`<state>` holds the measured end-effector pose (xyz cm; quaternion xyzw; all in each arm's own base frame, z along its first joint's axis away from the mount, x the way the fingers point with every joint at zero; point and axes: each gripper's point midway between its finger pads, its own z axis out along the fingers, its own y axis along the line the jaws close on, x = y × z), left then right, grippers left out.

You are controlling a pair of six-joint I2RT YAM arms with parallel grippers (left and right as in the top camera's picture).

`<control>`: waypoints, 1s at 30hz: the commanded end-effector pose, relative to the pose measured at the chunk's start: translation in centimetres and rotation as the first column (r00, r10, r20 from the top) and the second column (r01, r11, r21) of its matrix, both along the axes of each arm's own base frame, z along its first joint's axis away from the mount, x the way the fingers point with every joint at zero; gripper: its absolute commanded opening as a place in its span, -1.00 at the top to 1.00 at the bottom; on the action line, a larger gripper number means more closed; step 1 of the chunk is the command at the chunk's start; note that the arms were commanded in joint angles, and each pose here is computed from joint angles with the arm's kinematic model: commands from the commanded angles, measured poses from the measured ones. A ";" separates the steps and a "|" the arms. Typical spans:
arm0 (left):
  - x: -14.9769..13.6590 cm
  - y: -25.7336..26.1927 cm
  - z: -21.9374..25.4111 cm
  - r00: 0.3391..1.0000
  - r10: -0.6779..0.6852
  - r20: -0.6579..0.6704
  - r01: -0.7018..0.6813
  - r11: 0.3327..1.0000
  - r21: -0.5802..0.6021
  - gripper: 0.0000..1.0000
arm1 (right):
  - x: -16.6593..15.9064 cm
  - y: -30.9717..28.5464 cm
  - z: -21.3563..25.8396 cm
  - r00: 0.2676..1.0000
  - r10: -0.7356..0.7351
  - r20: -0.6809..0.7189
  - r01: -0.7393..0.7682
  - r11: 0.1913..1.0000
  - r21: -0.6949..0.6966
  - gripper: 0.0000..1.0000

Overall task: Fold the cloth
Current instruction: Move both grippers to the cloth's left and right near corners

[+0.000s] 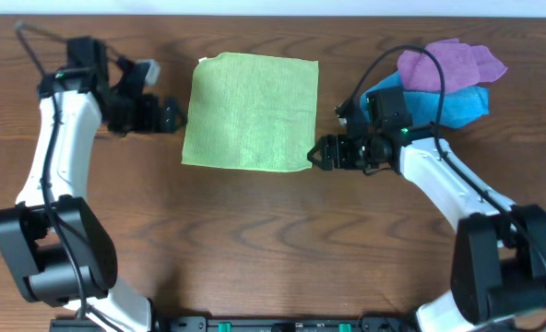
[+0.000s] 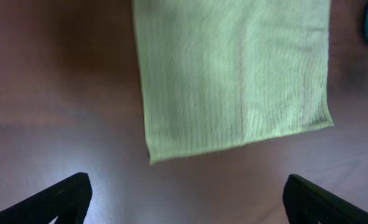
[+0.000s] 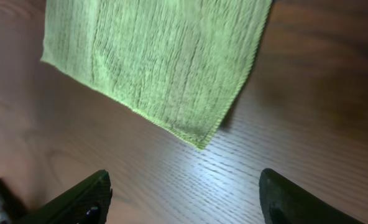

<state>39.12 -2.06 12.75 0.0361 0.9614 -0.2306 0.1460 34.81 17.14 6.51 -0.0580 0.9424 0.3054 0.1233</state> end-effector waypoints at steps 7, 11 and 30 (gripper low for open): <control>-3.4 -2.0 -4.1 0.990 0.004 -0.140 -0.024 0.990 -0.139 -0.90 | -0.4 0.2 -1.3 0.995 0.010 -0.101 0.003 0.991 0.132 -0.44; -2.5 -1.8 -5.2 0.995 0.022 -0.095 -0.035 0.990 -0.133 -0.91 | -0.3 0.1 -1.3 0.996 0.018 -0.087 -0.006 0.991 0.136 -0.43; -1.6 -2.6 -10.2 0.987 0.025 -0.157 -0.059 0.975 -0.214 -0.82 | 1.2 0.4 -1.8 0.999 0.011 -0.041 -0.005 0.989 0.149 -0.37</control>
